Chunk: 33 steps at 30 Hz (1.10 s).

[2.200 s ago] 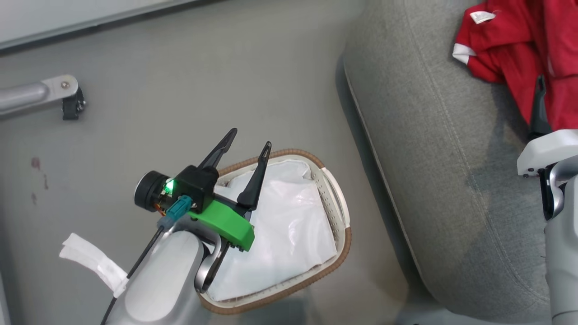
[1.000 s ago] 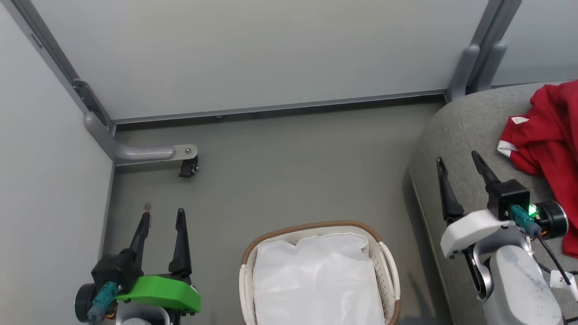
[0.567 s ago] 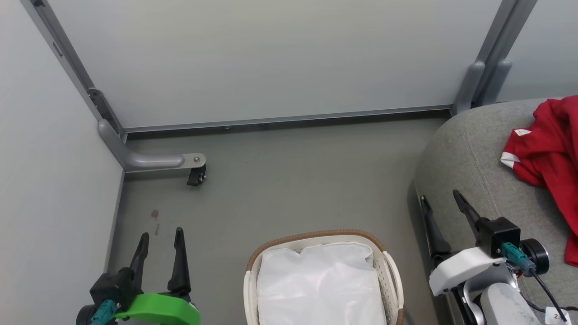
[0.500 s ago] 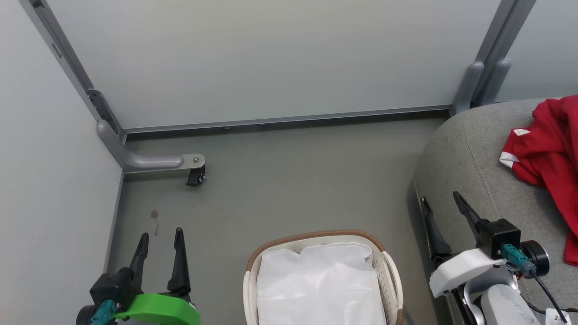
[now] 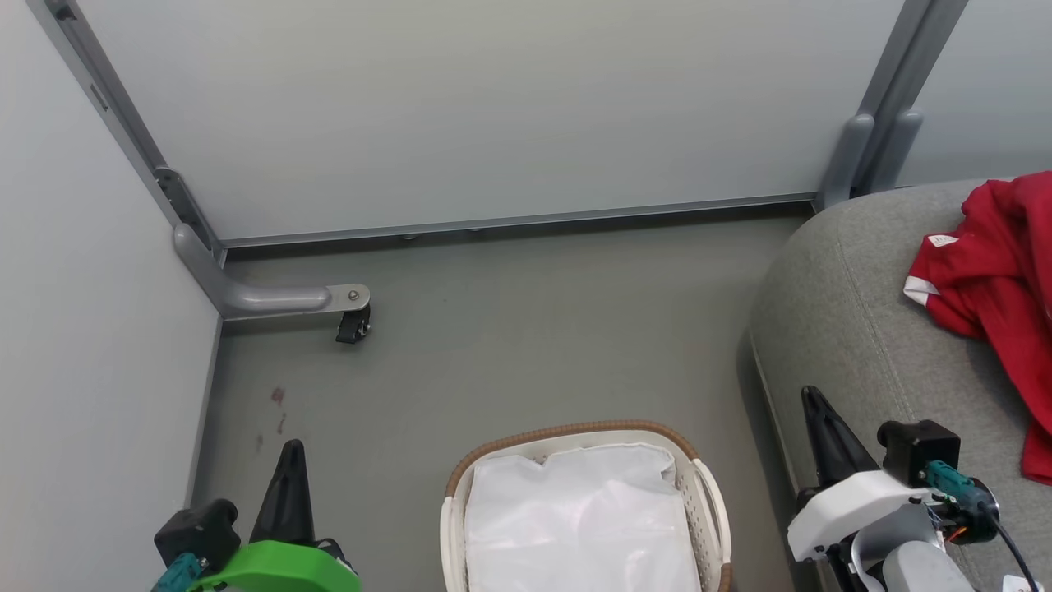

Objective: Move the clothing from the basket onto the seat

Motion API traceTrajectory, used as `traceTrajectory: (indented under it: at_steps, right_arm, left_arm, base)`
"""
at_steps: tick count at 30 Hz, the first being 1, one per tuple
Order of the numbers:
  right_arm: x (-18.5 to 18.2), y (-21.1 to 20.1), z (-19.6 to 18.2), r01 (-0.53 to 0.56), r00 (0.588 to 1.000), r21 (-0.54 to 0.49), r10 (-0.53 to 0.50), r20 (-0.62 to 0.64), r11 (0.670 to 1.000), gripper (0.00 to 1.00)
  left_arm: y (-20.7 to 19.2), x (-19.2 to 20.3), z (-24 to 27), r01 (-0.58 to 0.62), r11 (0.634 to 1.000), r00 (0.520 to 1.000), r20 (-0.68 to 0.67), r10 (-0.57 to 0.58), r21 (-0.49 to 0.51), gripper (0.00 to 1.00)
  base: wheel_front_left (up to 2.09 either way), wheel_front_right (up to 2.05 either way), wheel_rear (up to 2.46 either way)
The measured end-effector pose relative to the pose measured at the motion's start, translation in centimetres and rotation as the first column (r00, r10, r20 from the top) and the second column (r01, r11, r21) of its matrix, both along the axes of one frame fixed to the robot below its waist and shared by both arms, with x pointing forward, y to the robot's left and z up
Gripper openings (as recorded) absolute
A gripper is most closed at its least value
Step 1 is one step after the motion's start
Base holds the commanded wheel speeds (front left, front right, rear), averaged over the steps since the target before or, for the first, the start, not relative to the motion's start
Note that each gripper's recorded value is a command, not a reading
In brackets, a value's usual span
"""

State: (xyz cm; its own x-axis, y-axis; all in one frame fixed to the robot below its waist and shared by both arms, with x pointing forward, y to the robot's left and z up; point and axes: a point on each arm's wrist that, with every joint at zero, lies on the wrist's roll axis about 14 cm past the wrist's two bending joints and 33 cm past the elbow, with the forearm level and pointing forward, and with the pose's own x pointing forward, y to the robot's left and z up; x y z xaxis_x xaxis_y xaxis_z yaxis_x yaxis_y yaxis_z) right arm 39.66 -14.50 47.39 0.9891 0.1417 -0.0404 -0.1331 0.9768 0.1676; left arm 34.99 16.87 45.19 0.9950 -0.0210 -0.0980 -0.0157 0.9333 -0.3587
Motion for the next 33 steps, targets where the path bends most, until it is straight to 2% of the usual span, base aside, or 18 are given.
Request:
traceTrajectory:
  at_steps: [6, 13, 18, 33]
  right_arm:
    - [0.1, -0.6, 0.2, 0.037, 0.999, 0.113, -0.035, -0.018, 0.993, 0.00]
    - [0.2, -1.2, 0.5, 0.074, 0.997, 0.235, -0.066, -0.039, 0.969, 0.00]
    - [0.2, -1.7, 0.6, 0.101, 0.995, 0.332, -0.086, -0.060, 0.938, 0.00]
    - [0.1, -2.7, 0.7, 0.153, 0.988, 0.526, -0.113, -0.107, 0.837, 0.00]
  left_arm:
    - [0.7, 0.1, -0.2, -0.038, 0.995, 0.999, -0.022, 0.036, -0.095, 0.00]
    - [1.1, 0.2, -0.2, -0.069, 0.977, 0.997, -0.042, 0.062, -0.202, 0.00]
    - [1.6, 0.4, -0.1, -0.094, 0.955, 0.995, -0.054, 0.082, -0.282, 0.00]
    - [2.2, 1.0, 0.5, -0.127, 0.880, 0.992, -0.068, 0.108, -0.457, 0.00]
  base:
    - [0.00, 0.00, 0.00]
    - [0.00, 0.00, 0.00]
    - [0.00, 0.00, 0.00]
    - [0.00, 0.00, 0.00]
